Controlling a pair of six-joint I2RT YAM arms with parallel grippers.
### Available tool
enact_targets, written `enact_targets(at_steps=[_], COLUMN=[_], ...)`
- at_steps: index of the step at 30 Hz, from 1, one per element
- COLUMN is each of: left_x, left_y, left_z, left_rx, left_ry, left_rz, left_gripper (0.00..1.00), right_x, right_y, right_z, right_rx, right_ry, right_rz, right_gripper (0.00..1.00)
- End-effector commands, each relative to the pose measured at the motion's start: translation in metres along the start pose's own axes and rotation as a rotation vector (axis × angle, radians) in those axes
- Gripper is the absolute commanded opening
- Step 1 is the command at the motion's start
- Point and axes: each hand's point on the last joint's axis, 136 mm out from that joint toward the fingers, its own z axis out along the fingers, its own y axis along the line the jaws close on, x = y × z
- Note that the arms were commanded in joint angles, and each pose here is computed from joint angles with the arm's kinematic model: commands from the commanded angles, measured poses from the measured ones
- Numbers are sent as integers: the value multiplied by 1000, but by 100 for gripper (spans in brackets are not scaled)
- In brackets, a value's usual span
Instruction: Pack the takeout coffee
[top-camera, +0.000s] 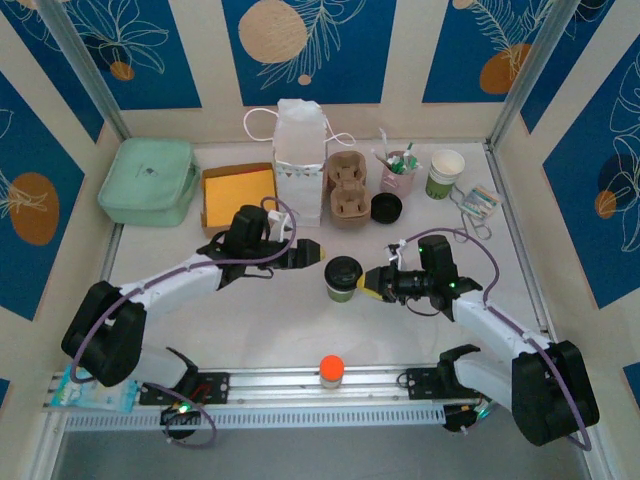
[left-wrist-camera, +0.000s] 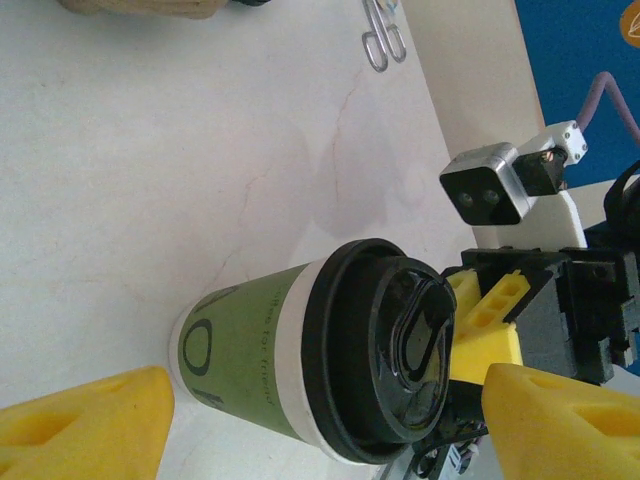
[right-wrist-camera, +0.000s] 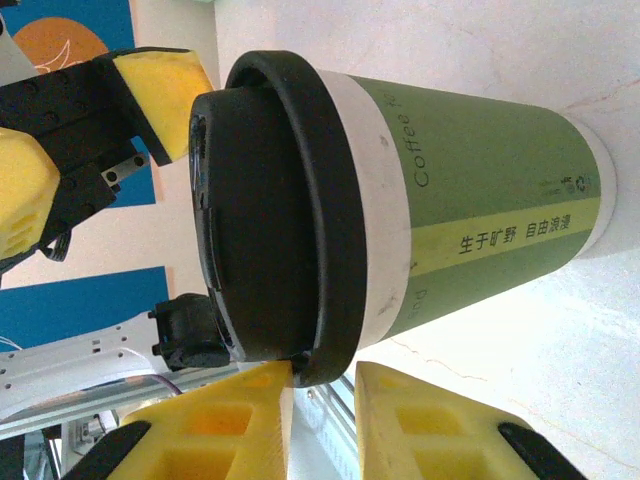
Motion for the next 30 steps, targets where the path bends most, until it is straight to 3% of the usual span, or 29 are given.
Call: enact_targets(at_steps=[1, 13, 20, 30], left_x=[-5, 0, 8, 20], left_y=[-7, -1, -4, -19], left_z=[3, 4, 3, 2], left_rx=[5, -31, -36, 45], left_ry=[-4, 13, 35, 33], left_rz=[39, 47, 49, -34], left_gripper=[81, 81, 81, 83], right_x=[3, 10, 5, -33], right_y=[4, 1, 10, 37], right_z=[-1, -6, -22, -43], right_rx=[1, 33, 42, 108], right_ry=[7, 8, -42, -122], right_rz=[-32, -48, -78, -173], right_gripper=[24, 41, 59, 61])
